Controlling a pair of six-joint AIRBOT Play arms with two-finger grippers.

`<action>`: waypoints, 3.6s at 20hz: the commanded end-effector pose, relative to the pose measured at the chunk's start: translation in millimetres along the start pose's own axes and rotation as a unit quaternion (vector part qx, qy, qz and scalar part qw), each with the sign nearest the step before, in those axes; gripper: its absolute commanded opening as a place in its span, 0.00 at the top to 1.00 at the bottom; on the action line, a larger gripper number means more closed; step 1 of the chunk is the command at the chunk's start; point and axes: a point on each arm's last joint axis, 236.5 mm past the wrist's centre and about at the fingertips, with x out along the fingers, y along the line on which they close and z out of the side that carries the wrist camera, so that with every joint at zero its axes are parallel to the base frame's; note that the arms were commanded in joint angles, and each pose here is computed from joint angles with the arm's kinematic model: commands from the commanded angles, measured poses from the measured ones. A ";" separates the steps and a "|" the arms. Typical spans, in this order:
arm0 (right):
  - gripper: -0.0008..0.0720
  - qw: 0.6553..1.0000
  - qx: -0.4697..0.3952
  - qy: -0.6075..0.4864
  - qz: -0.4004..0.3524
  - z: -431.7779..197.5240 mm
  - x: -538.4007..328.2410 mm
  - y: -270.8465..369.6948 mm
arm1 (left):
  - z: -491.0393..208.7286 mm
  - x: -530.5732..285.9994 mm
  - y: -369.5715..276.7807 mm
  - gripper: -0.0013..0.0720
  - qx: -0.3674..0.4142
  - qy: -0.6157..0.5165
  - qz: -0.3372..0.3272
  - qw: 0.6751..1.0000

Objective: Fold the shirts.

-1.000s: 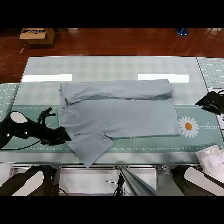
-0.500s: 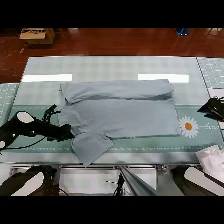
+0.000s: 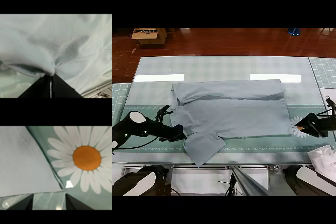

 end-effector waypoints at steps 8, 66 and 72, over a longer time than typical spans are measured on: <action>0.37 0.997 0.049 -0.029 0.050 -8.2 51.0 8.4 | 1.1 -0.1 -2.0 0.95 0.000 -0.002 -0.004 1.000; 0.17 0.965 0.057 -0.238 0.094 194.2 3.0 83.5 | 248.1 -152.1 -56.1 0.61 0.040 -0.200 -0.132 0.970; 0.17 0.956 0.062 -0.212 0.195 202.1 43.1 130.4 | 244.1 -151.0 -57.9 0.61 0.042 -0.191 -0.135 0.971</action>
